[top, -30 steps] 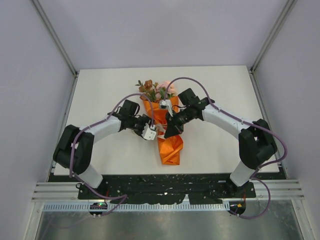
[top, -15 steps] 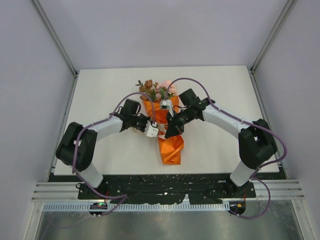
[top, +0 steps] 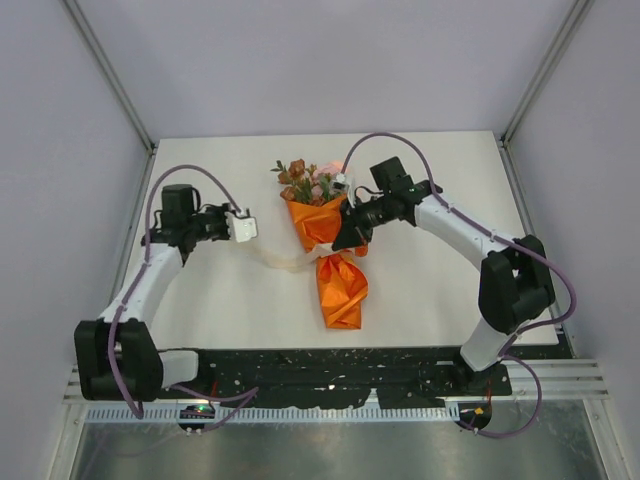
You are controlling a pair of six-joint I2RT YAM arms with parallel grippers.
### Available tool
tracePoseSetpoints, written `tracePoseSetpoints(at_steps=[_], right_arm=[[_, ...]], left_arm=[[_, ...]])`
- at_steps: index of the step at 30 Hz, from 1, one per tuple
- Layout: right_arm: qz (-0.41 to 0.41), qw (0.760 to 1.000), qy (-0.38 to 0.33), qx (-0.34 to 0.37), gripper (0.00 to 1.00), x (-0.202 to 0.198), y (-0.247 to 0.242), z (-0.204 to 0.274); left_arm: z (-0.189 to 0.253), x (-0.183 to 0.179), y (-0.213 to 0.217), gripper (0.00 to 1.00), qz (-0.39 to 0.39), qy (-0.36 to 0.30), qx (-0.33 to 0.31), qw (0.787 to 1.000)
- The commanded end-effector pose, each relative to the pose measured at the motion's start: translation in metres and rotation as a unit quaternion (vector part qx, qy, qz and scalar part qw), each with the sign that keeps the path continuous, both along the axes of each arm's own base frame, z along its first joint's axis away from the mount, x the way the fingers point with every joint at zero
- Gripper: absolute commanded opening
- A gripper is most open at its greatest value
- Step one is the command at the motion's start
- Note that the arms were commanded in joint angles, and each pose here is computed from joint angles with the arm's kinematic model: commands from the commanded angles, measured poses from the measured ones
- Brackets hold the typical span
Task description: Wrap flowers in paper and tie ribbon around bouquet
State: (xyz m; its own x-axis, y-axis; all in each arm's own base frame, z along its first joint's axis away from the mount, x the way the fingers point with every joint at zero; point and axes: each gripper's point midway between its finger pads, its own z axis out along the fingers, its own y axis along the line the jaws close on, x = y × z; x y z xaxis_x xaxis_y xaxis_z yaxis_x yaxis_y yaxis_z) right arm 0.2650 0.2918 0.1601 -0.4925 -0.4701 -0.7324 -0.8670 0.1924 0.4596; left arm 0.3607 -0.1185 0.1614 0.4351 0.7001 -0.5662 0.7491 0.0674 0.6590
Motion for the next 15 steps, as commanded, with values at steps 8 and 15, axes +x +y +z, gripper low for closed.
tracePoseSetpoints(at_steps=[8,15], right_arm=[[-0.088,0.995,-0.033,0.034,0.05,0.080,-0.006,0.033],[-0.096,0.994,-0.036,0.027,0.05,0.090,-0.005,0.028]], left_arm=[[0.044,-0.050,0.127,0.00,0.179,-0.011,-0.027,0.983],[0.044,-0.098,0.155,0.00,0.195,-0.009,-0.005,0.981]])
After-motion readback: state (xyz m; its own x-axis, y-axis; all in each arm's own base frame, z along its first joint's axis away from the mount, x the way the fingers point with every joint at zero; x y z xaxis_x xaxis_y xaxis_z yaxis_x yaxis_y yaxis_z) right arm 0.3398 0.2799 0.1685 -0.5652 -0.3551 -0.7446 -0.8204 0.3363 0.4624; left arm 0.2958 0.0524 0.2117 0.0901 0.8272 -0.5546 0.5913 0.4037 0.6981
